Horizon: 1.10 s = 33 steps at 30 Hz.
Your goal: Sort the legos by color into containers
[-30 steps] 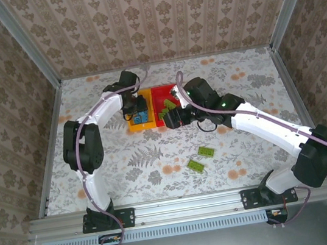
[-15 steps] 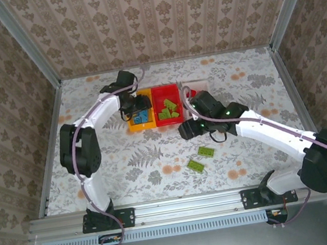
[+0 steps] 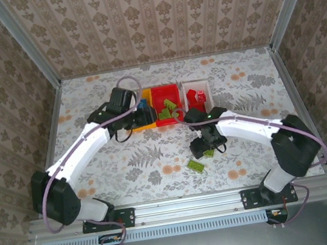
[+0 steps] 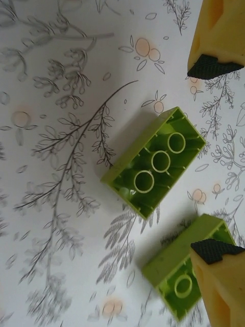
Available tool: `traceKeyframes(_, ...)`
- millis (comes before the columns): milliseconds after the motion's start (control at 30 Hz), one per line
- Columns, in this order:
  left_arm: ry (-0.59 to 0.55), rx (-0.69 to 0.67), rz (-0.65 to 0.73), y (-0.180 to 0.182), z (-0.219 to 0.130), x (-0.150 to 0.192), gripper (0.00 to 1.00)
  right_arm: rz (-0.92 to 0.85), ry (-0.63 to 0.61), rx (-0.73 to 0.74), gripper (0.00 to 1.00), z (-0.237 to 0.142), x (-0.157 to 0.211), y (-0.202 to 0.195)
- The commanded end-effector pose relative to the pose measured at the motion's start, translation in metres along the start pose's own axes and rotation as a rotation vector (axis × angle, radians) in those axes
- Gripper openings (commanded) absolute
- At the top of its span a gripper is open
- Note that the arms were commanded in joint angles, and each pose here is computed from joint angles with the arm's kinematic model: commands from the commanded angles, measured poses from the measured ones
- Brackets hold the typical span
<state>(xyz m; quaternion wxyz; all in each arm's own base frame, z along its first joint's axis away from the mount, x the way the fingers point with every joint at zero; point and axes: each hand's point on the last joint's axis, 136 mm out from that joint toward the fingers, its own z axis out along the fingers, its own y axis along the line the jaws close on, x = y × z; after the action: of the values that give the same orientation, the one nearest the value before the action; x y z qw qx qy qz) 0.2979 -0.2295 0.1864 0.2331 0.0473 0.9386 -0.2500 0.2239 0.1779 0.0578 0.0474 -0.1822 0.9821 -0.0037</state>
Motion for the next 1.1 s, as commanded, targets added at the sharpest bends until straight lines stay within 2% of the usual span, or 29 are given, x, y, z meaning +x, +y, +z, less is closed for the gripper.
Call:
traceKeyframes(0, -0.004, 0.051, 0.006, -0.006, -0.010, 0.013, 0.71, -0.051, 0.072, 0.071, 0.86, 0.003, 0.005, -0.008)
traceKeyframes(200, 0.010, 0.085, 0.013, -0.015, -0.014, 0.032, 0.72, -0.078, 0.104, 0.100, 0.87, 0.019, -0.002, -0.009)
traceKeyframes(333, 0.011, 0.109, 0.037, -0.026, -0.013, 0.034, 0.72, -0.079, 0.129, 0.113, 0.84, 0.032, -0.003, -0.012)
traceKeyframes(467, 0.006, 0.128, 0.053, -0.035, -0.014, 0.033, 0.72, -0.033, 0.119, 0.102, 0.73, 0.037, -0.010, -0.021)
traceKeyframes(667, -0.007, 0.152, 0.065, -0.047, -0.013, 0.034, 0.71, 0.017, 0.123, 0.061, 0.49, 0.045, -0.010, -0.026)
traceKeyframes(800, -0.018, 0.149, 0.058, -0.049, -0.014, 0.033, 0.71, 0.050, 0.113, 0.033, 0.38, 0.048, -0.009, -0.025)
traceKeyframes(967, -0.062, 0.138, 0.064, -0.050, -0.024, 0.025, 0.71, 0.082, 0.028, -0.001, 0.29, 0.029, -0.029, -0.020)
traceKeyframes(1067, -0.145, 0.108, 0.086, -0.050, -0.041, 0.014, 0.71, 0.109, -0.076, -0.053, 0.29, 0.000, -0.056, -0.009)
